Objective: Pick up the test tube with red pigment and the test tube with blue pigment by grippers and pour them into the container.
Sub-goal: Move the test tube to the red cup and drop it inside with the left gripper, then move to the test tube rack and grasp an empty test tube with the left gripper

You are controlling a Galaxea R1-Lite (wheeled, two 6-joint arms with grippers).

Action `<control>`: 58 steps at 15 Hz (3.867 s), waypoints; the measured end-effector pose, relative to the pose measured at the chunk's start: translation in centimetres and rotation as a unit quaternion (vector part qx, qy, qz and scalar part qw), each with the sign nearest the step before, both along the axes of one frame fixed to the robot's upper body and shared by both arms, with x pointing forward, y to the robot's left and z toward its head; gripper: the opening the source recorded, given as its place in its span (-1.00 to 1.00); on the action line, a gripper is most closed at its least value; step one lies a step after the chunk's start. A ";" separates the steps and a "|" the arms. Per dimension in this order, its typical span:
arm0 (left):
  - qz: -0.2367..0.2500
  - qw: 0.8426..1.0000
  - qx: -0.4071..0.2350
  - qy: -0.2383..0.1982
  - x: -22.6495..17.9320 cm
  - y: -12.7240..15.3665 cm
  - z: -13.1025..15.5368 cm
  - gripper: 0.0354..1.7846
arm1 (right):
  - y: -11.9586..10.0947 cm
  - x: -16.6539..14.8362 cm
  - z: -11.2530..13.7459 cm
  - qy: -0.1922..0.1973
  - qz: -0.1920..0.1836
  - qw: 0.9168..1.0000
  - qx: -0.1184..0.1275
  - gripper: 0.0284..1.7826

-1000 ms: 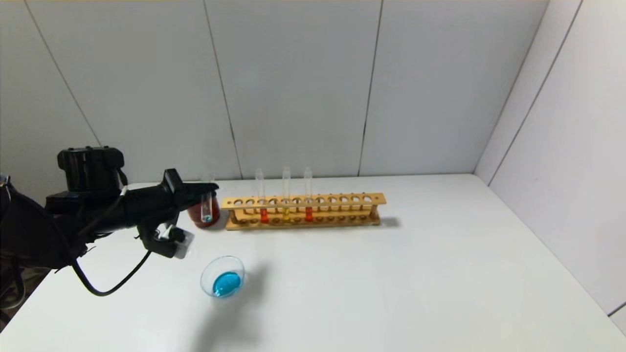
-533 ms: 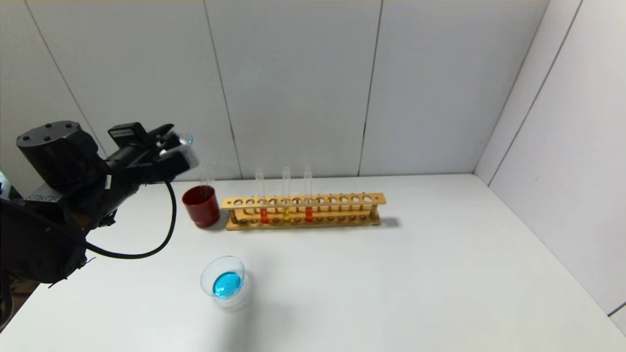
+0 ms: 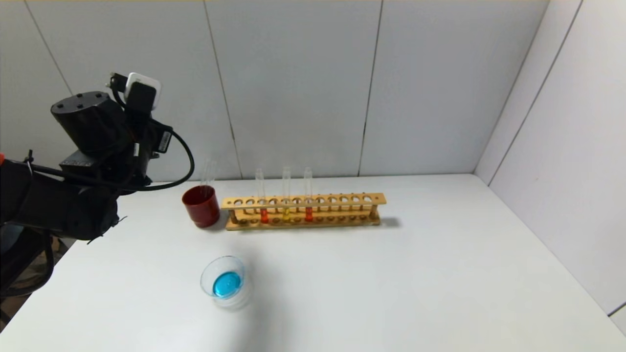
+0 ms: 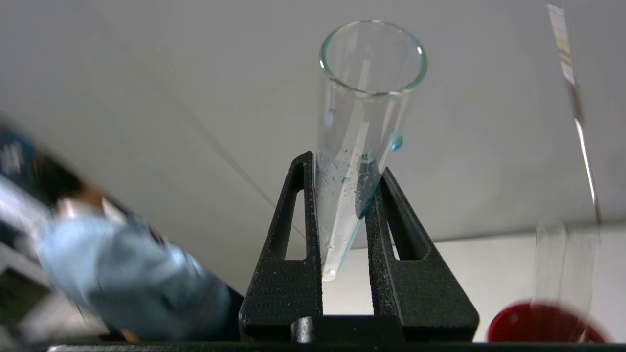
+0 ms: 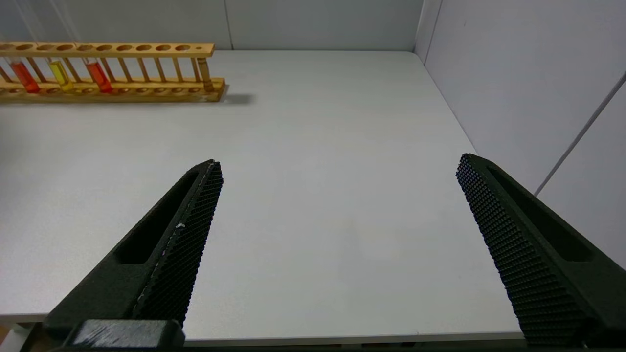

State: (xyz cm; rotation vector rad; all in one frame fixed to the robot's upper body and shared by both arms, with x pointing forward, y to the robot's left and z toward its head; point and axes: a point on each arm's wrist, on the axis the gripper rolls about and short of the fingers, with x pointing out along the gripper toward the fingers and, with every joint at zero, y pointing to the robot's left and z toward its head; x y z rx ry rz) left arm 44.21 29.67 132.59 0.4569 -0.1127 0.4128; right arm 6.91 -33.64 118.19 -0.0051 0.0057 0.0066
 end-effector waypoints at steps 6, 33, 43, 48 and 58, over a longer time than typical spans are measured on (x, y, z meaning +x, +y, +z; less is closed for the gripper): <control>-0.028 0.984 -0.170 0.046 1.8 -1.8 -3.5 -0.68 | 0.0 0.0 0.0 0.000 0.000 1.000 0.000 0.96; -0.020 0.951 -0.302 0.065 5.9 -1.3 -10.1 -0.68 | 0.0 0.0 0.0 0.000 0.000 1.000 0.000 0.96; -0.042 0.951 -0.297 0.077 6.0 -1.5 -9.9 0.63 | 0.0 0.0 0.0 0.000 0.000 1.000 0.000 0.96; -0.049 0.954 -0.283 0.085 5.7 -1.5 -5.6 0.96 | 0.0 0.0 0.0 0.000 0.000 1.000 0.000 0.96; -0.126 0.921 -0.281 0.238 -3.3 -9.8 -0.5 0.96 | 0.0 0.0 0.0 0.000 0.000 1.000 0.000 0.96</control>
